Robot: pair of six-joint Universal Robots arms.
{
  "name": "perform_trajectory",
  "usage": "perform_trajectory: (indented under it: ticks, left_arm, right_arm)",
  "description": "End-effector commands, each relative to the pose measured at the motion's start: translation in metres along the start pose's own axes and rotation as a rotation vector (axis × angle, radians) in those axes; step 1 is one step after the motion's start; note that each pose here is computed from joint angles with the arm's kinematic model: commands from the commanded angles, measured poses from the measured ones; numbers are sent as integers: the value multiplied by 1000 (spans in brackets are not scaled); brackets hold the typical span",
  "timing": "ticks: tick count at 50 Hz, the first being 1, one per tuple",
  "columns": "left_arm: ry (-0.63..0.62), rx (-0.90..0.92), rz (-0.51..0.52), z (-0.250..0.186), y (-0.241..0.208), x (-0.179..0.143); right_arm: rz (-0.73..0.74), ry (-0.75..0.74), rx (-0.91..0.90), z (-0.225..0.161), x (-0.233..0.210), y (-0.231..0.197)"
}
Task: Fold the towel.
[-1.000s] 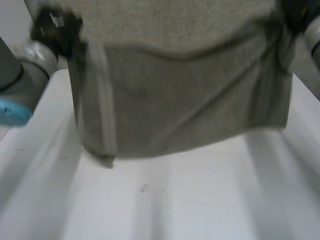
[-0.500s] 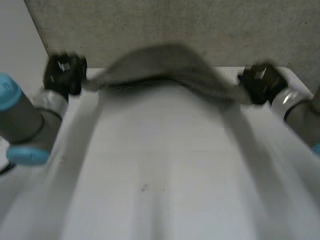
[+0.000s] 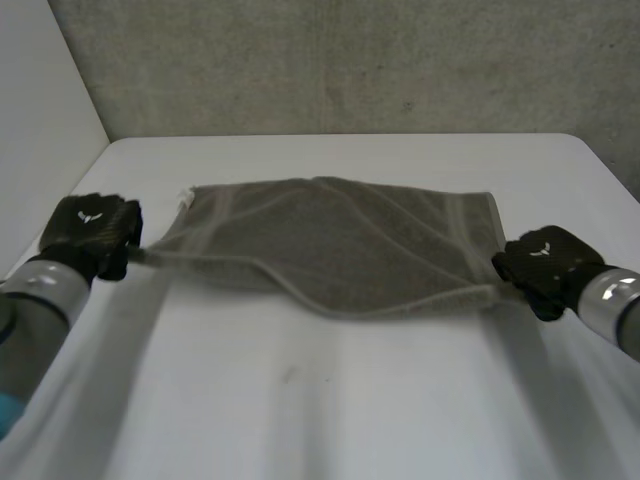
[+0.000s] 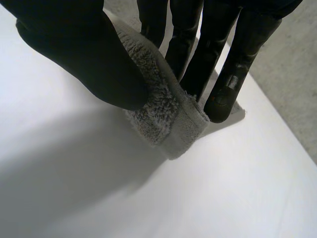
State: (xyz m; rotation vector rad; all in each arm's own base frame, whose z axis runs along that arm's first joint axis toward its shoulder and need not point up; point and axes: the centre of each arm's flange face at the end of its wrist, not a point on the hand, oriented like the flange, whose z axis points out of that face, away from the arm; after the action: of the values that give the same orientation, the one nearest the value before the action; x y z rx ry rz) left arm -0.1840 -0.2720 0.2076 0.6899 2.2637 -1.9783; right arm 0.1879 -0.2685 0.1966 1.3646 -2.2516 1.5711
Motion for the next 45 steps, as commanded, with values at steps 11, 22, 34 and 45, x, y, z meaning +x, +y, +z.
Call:
perform_trajectory:
  ticks: [11, 22, 34, 45]
  left_arm:
    - [150, -130, 163, -66, -9, -13]
    - [224, -55, 195, 31, 15, 5]
    - [86, -36, 197, 138, 33, 12]
    - [22, 143, 216, 179, 26, 23]
  right_arm:
    - [-104, -96, -166, -52, 38, -2]
    - [-23, 10, -107, 20, 52, 5]
    - [-52, 269, 4, 115, 54, 10]
    - [-78, 376, 72, 150, 51, 7]
